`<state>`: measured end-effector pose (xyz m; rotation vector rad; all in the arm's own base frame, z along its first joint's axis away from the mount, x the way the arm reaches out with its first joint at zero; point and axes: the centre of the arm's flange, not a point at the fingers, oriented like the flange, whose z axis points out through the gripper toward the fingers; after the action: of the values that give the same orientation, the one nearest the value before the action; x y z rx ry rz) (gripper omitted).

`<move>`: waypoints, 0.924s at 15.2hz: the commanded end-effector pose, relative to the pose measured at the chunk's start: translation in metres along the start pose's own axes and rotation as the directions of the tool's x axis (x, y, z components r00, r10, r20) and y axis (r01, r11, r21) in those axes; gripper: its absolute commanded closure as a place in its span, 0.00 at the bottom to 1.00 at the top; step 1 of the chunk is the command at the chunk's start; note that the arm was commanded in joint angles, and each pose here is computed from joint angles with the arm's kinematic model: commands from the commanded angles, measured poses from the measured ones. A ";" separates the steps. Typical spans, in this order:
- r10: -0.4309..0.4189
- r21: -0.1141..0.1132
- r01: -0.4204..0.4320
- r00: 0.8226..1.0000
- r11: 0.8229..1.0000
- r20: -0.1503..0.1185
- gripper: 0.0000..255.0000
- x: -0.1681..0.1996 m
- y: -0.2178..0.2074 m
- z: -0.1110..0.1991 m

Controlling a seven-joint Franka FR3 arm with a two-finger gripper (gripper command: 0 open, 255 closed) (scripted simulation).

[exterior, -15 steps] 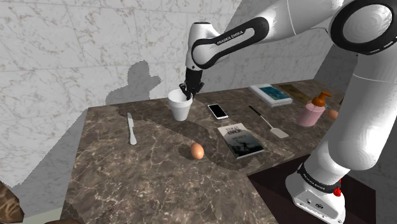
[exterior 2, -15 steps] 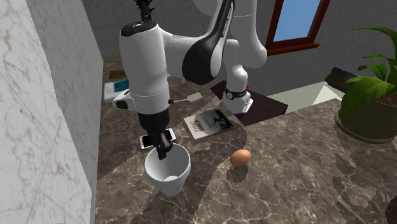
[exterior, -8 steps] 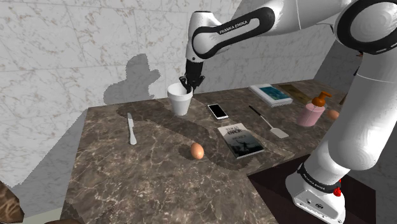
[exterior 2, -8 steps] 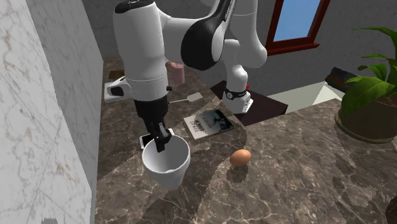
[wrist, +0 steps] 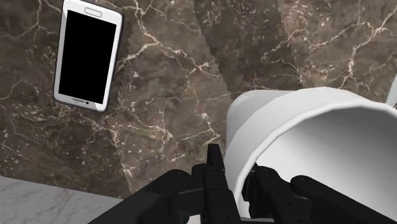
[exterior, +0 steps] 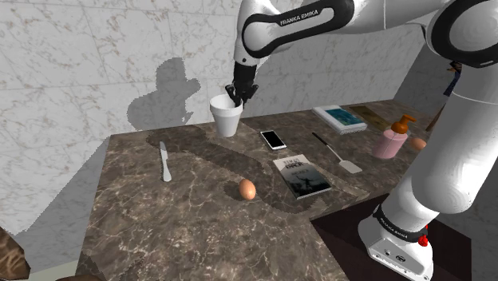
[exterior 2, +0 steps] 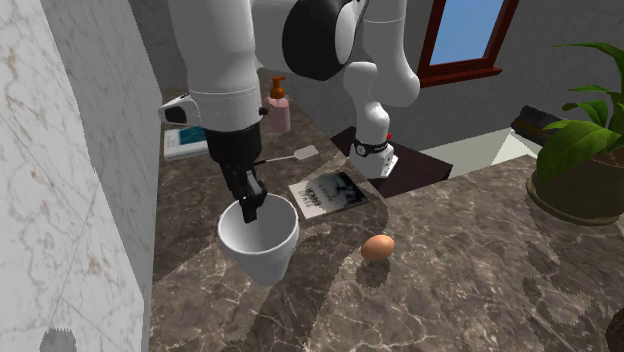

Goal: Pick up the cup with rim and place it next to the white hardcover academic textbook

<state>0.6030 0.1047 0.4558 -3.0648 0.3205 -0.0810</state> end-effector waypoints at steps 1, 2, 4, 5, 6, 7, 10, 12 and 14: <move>0.000 0.000 0.000 1.000 1.000 0.000 1.00 0.001 0.000 -0.011; 0.000 0.000 0.000 1.000 1.000 0.000 1.00 0.001 -0.001 -0.017; 0.000 0.000 0.000 1.000 1.000 0.000 1.00 0.002 -0.001 -0.027; 0.000 0.000 0.000 1.000 1.000 0.000 1.00 0.002 -0.002 -0.033; 0.000 0.000 0.000 1.000 1.000 0.000 1.00 0.002 -0.002 -0.038; 0.000 0.000 0.000 1.000 1.000 0.000 1.00 0.003 -0.002 -0.043; 0.000 0.000 0.000 1.000 1.000 0.000 1.00 0.003 -0.003 -0.059; 0.000 0.000 0.000 1.000 1.000 0.000 1.00 0.004 -0.004 -0.069; 0.000 0.000 0.000 1.000 1.000 0.000 1.00 0.004 -0.005 -0.080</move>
<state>0.6035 0.1041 0.5303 -3.0648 0.3202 -0.0811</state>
